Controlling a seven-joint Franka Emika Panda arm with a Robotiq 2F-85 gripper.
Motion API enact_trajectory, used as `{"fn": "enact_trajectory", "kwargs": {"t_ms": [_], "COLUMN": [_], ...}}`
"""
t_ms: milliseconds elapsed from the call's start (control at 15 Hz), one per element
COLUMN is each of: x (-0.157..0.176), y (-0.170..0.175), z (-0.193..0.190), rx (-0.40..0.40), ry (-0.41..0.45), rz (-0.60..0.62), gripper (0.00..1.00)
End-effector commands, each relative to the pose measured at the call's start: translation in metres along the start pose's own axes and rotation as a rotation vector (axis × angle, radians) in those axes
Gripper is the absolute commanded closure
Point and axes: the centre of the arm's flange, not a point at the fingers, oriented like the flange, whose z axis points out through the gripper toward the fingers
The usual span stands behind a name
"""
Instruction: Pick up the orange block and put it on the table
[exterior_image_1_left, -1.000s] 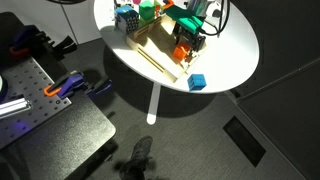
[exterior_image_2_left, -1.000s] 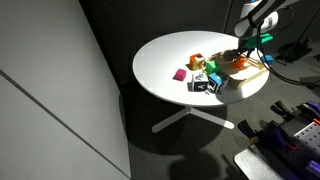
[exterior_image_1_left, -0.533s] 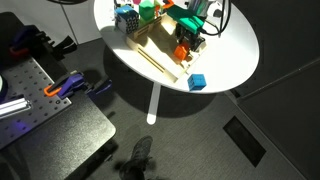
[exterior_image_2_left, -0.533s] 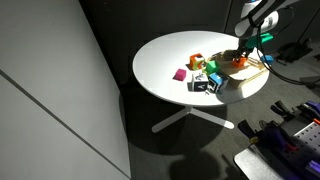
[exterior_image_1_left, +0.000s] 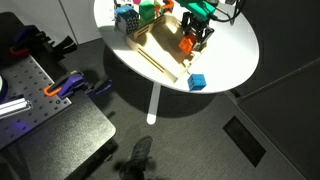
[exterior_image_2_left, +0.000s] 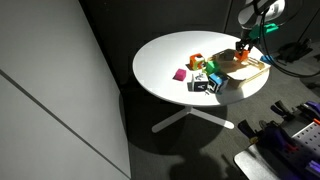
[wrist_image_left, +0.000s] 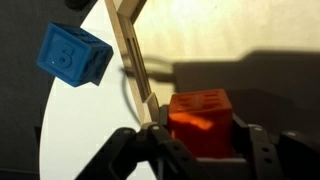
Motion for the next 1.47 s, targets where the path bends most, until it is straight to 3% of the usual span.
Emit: {"fn": "enact_trajectory", "kwargs": {"t_ms": [0,867,1400], "x": [-0.009,-0.008,0.006], "y": [0.012,0.085,0.11], "z": [-0.028,-0.021,-0.005], "rx": [0.004,-0.043,-0.047], "ry": [-0.009,-0.042,0.0], "rz": [0.04,0.241,0.361], "gripper": [0.68,0.68,0.68]}}
